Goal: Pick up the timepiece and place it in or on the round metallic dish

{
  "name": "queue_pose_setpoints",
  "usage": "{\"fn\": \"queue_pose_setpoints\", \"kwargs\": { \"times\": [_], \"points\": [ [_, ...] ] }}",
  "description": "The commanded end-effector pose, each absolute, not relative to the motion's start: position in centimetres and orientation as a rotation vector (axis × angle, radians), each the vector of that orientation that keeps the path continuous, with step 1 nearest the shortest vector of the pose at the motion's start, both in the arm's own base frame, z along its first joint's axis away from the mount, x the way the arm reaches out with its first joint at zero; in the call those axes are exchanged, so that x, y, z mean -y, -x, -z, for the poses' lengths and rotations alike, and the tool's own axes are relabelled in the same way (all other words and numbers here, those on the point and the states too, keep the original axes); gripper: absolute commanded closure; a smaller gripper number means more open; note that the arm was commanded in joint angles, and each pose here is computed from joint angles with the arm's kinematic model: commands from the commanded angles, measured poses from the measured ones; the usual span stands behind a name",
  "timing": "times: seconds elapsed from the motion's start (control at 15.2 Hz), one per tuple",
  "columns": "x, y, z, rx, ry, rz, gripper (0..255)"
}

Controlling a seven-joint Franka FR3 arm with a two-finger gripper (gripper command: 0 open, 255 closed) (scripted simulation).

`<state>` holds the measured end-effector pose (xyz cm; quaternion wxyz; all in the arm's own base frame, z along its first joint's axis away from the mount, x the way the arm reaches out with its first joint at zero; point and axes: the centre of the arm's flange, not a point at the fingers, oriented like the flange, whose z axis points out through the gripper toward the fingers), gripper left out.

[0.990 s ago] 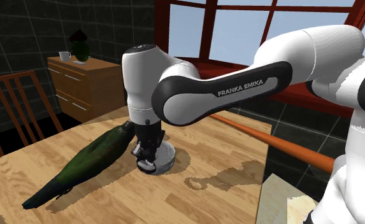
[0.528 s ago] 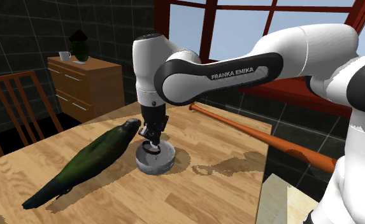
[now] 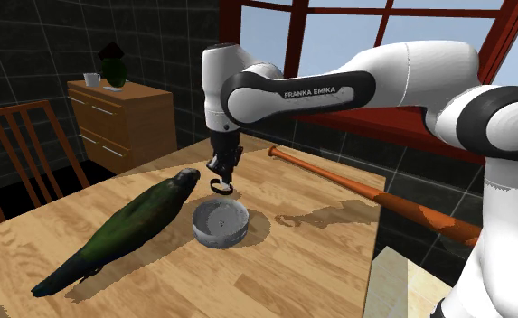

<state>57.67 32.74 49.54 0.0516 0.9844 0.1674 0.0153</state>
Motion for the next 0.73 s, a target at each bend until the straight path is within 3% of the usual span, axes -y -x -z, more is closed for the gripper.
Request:
{"fn": "queue_pose_setpoints", "kwargs": {
  "times": [0.0, 0.66],
  "points": [
    [-32.5, -57.8, -48.6, -0.511, -2.995, -0.047, 255],
    [-32.5, -57.8, -43.3, -0.511, -2.995, -0.047, 255]
  ]
}}
